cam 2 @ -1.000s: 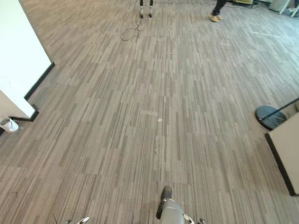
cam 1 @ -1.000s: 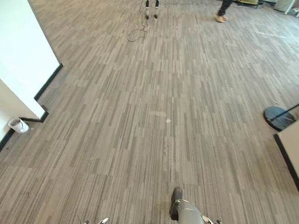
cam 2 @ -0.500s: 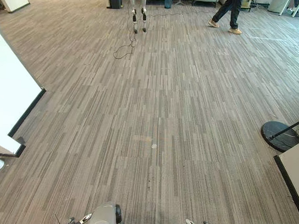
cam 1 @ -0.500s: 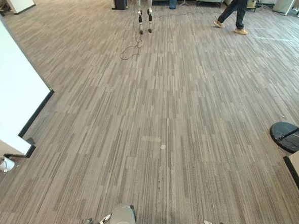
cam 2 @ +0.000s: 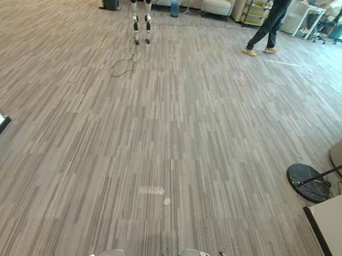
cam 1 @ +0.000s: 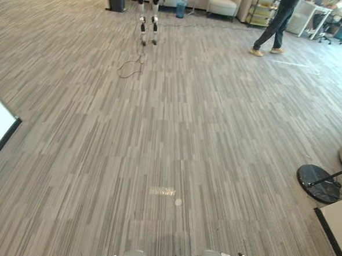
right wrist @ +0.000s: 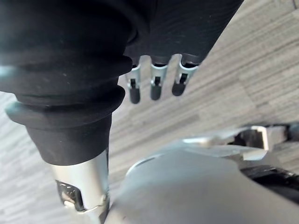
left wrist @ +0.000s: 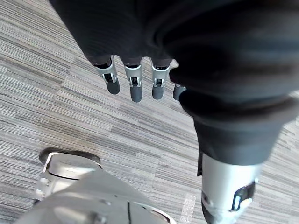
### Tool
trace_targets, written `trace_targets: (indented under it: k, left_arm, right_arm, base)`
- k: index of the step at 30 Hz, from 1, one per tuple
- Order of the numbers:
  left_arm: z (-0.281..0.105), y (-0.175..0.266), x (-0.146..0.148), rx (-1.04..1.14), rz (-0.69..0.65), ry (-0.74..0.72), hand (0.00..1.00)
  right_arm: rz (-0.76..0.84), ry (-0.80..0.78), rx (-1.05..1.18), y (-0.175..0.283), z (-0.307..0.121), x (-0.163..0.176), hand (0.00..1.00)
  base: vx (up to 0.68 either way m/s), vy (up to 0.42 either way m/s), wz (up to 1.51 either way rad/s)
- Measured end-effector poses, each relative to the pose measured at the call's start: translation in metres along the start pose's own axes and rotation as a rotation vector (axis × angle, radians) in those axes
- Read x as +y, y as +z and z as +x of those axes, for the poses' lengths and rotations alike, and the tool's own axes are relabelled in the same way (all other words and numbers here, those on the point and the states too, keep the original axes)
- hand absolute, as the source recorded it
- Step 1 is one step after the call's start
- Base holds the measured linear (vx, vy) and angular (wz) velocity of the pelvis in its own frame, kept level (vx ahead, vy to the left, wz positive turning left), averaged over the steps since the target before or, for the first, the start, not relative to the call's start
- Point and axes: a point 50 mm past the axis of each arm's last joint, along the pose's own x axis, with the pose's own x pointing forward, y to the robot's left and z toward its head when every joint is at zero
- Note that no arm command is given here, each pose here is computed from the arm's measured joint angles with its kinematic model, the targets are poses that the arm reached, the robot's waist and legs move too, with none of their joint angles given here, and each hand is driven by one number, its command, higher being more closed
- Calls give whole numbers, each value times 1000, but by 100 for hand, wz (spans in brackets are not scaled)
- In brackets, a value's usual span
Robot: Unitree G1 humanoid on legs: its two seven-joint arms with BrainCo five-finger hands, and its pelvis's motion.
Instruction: Organize washtable
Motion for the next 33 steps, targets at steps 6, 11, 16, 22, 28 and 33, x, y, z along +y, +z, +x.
trace_targets:
  k: [6, 11, 16, 22, 28, 33]
  left_arm:
    - [-2, 2, -14, -18, -54, -13, 0]
    - [-3, 2, -23, -24, -123, -16, 0]
    - [-4, 2, -15, -35, -128, 8, 0]
    - [-1, 11, -15, -61, -69, -5, 0]
    - [1, 20, -14, -97, 31, -21, 0]
    - [8, 57, -16, -182, 157, -64, 0]
  right_arm:
    - [12, -25, 1, -7, -4, -8, 0]
    - [3, -51, -11, -4, -5, -19, 0]
    - [-5, -52, 3, -7, -5, -15, 0]
    - [-3, -47, 33, -13, -5, -13, 0]
    - [-65, -20, 52, -16, -5, -8, 0]
    - [-117, 32, 76, -20, -4, 4, 0]
  base:
    - [439, -230, 12]
    - [360, -268, 14]
    - [288, -76, -1]
    - [256, 129, -20]
    - [94, 241, -11]
    - [-13, 61, -15]
